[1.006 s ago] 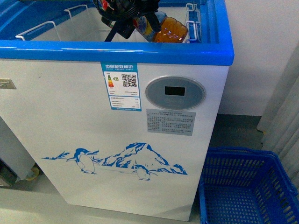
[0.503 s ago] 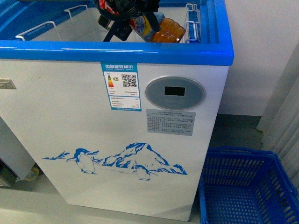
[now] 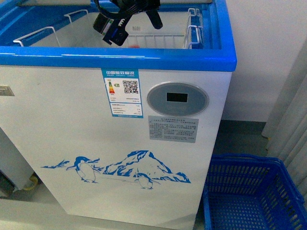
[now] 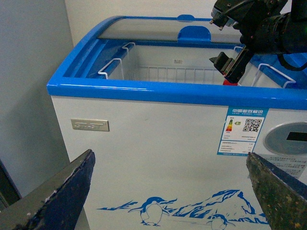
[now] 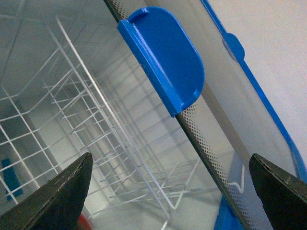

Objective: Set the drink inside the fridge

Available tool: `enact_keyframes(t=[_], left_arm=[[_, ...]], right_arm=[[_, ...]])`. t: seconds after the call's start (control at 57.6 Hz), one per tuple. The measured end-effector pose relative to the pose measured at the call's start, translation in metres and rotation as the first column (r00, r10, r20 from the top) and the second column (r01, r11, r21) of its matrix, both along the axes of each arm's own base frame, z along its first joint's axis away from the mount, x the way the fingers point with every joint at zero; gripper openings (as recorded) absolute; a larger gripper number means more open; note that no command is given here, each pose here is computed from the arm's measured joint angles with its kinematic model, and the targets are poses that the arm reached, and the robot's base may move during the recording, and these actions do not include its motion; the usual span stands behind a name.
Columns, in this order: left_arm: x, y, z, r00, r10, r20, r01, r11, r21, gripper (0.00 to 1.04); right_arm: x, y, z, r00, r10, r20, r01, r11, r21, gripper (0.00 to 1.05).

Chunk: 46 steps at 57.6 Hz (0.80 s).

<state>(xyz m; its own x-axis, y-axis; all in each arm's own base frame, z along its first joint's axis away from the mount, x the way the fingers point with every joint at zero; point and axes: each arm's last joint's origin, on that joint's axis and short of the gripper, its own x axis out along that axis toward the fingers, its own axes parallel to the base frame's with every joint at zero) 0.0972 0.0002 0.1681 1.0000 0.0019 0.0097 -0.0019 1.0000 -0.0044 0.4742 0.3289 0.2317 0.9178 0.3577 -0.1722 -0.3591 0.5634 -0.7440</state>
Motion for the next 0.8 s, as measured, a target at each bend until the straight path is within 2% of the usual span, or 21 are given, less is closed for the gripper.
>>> enact_keyframes(t=[0.295,0.538,0.798], left_arm=[[0.000,0.000,0.000,1.000,0.000,0.000,0.000,1.000,0.000,0.97],[0.000,0.000,0.000,1.000,0.000,0.000,0.000,1.000,0.000,0.97],[0.000,0.000,0.000,1.000,0.000,0.000,0.000,1.000,0.000,0.97]], right_arm=[[0.001,-0.003,0.013,0.999,-0.048,0.005,0.047,0.990,0.131,0.97],[-0.002,-0.021,0.036,0.996,-0.086,-0.038,0.093,0.965,0.247,0.97],[-0.016,-0.079,0.068,0.980,-0.152,-0.125,0.193,0.873,0.448,0.97]])
